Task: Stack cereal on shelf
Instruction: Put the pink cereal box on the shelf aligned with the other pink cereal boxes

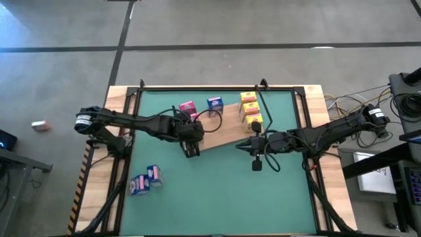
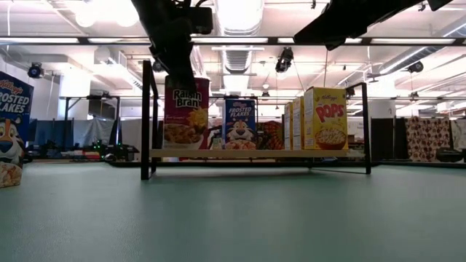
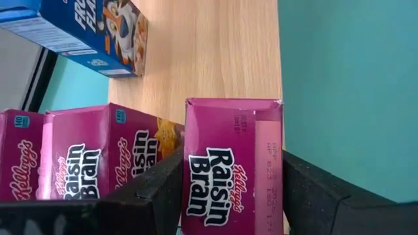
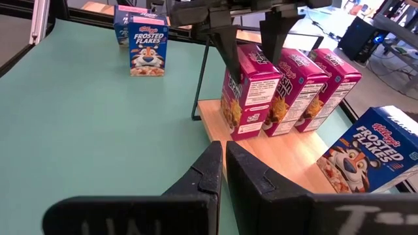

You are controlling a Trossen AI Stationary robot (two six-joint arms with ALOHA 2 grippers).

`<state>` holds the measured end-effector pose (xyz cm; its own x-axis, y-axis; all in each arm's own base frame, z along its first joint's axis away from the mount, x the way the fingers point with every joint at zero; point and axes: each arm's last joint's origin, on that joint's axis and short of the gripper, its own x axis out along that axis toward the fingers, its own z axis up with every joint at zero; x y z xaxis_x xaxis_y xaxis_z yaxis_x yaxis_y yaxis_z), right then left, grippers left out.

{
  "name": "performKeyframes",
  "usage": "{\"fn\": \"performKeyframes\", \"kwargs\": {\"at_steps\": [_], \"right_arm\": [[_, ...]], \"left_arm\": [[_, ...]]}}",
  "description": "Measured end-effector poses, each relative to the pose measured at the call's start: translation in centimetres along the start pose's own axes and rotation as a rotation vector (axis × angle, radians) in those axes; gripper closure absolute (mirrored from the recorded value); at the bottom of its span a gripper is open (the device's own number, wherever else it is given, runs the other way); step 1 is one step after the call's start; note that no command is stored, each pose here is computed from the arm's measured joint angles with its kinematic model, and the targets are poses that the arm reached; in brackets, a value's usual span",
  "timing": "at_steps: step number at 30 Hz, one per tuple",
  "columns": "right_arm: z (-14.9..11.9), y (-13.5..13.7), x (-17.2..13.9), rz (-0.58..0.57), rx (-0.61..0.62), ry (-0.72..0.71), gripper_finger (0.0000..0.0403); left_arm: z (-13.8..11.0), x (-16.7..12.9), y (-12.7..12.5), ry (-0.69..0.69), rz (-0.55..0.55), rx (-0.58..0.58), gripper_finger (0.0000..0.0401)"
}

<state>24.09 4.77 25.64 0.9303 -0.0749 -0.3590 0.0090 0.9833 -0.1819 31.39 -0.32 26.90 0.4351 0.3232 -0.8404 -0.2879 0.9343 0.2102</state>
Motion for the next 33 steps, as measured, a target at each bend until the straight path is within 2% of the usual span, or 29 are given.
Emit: {"fn": "performKeyframes", "kwargs": {"at_steps": [11,29,33], "right_arm": [[-0.01,0.00,0.00,0.000,0.000,0.001,0.0390],[-0.04,0.01,0.01,0.000,-0.001,0.003,0.0390],[-0.04,0.00,0.01,0.000,-0.001,0.004,0.0390]], "left_arm": [[0.07,0.17,0.42,0.010,-0.017,-0.190,0.0203],[0.22,0.25,0.47,0.003,-0.041,-0.150,0.0209],[-0.01,0.27,0.67,0.017,0.009,-0.100,0.0212]]}}
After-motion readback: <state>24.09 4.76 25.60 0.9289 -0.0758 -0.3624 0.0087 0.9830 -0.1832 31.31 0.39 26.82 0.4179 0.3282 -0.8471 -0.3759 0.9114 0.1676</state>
